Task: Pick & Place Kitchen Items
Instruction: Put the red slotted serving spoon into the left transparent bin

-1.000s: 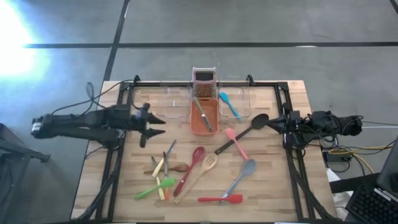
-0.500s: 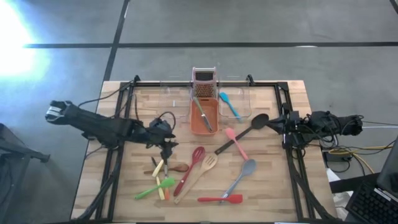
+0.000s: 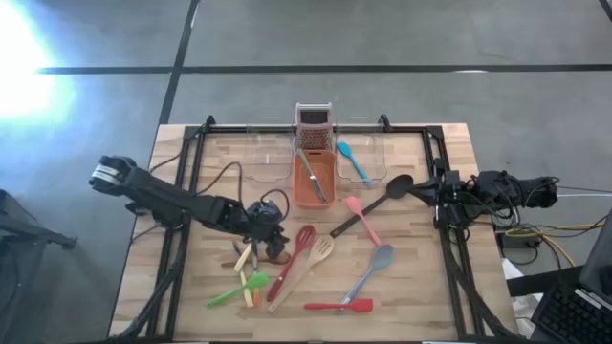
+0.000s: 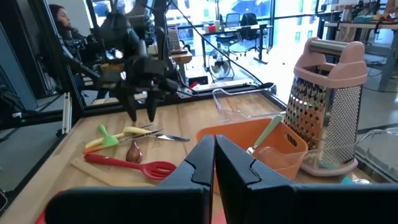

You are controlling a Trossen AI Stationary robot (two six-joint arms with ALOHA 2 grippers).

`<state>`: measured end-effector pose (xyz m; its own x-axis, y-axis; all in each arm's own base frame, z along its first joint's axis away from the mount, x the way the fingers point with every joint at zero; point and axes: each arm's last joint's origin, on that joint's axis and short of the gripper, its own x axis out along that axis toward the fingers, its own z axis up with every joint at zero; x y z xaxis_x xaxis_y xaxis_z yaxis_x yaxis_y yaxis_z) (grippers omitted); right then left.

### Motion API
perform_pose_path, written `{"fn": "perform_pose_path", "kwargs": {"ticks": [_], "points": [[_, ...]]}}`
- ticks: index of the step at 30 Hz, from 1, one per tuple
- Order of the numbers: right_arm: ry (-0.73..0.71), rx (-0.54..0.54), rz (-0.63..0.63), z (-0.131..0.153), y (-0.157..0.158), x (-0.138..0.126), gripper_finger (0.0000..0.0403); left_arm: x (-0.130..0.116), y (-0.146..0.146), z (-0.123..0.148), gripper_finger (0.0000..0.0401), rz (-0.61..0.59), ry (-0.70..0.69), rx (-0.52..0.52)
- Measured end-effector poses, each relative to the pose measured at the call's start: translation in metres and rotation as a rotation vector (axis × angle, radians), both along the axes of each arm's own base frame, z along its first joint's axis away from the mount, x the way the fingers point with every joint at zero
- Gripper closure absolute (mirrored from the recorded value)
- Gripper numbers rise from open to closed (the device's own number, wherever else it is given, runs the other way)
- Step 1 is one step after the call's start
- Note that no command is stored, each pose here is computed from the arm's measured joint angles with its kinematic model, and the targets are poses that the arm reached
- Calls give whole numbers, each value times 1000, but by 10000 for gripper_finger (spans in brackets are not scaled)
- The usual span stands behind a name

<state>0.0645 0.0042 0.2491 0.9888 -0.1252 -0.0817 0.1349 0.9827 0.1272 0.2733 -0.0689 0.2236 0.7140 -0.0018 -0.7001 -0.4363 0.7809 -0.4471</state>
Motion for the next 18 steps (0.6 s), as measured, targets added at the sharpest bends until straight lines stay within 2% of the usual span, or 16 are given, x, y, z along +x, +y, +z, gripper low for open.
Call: {"fn": "perform_pose_path", "kwargs": {"ticks": [7,13,18], "points": [[0,0,0,0,0,0,394,15,-6,-19,204,9,20,-96],[0,0,0,0,0,0,394,23,-8,-18,204,14,14,-102],[0,0,0,0,0,0,394,27,-9,-29,204,14,55,-91]]}}
